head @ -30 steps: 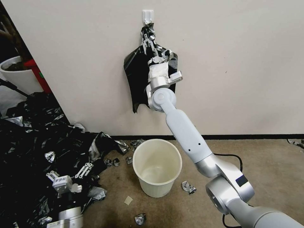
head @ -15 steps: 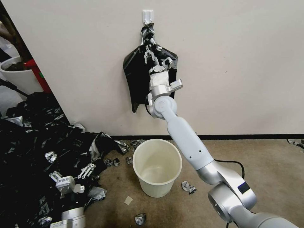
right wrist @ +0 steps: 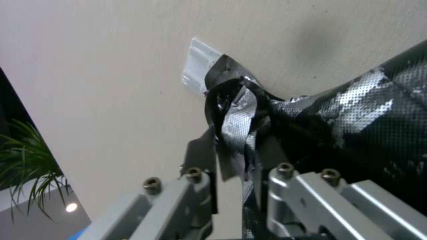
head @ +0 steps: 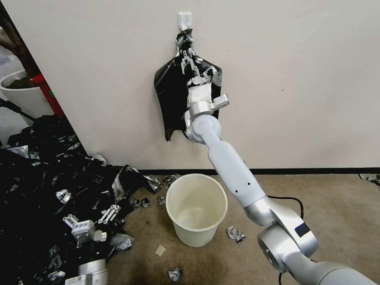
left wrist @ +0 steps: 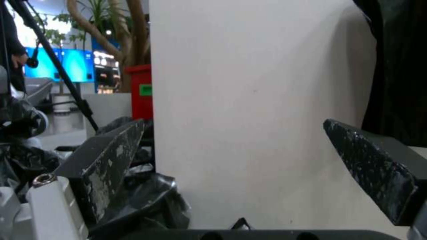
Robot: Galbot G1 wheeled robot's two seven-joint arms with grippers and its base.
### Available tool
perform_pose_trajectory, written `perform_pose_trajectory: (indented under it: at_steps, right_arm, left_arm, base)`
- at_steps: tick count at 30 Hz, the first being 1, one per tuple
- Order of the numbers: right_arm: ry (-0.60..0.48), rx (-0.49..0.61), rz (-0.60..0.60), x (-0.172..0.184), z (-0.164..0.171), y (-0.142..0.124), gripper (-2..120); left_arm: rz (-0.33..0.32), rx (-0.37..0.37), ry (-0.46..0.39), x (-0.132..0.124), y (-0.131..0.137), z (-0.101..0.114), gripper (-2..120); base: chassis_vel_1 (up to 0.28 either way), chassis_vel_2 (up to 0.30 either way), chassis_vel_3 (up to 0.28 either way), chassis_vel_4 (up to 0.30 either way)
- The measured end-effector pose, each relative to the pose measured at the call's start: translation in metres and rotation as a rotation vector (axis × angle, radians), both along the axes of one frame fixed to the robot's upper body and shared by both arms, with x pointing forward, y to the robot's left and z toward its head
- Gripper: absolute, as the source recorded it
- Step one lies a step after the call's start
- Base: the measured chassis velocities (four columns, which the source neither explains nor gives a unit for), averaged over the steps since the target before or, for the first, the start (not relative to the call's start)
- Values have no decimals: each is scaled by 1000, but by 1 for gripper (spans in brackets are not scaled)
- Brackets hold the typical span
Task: Place a trash bag onto the trash bin.
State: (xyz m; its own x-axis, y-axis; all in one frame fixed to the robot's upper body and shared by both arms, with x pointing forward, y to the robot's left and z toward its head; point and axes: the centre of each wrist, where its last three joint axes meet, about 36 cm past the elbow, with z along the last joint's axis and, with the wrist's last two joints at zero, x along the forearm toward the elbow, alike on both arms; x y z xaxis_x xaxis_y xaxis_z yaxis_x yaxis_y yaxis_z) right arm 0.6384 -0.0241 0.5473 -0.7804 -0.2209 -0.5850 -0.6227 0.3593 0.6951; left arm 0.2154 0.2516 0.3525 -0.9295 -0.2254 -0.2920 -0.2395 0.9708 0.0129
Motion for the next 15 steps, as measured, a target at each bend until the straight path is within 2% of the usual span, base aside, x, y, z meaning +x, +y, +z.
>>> perform_pose_trajectory:
  at_steps: [1, 3, 5, 15]
  right_arm:
    - [0, 0, 0, 0, 0, 0, 16]
    - [-2, -1, -1, 1, -1, -1, 6]
    - [-4, -2, 0, 2, -2, -1, 1]
    - [-53, 0, 7, 3, -11, -4, 0]
  left_arm:
    - [0, 0, 0, 0, 0, 0, 100]
    - [1, 1, 1, 0, 0, -1, 100]
    - [1, 1, 1, -1, 0, -1, 100]
    - [-5, 7, 6, 0, -3, -6, 100]
  base:
    - [0, 0, 0, 0]
    - [0, 0, 0, 0]
    - [0, 0, 0, 0]
    - [0, 0, 0, 0]
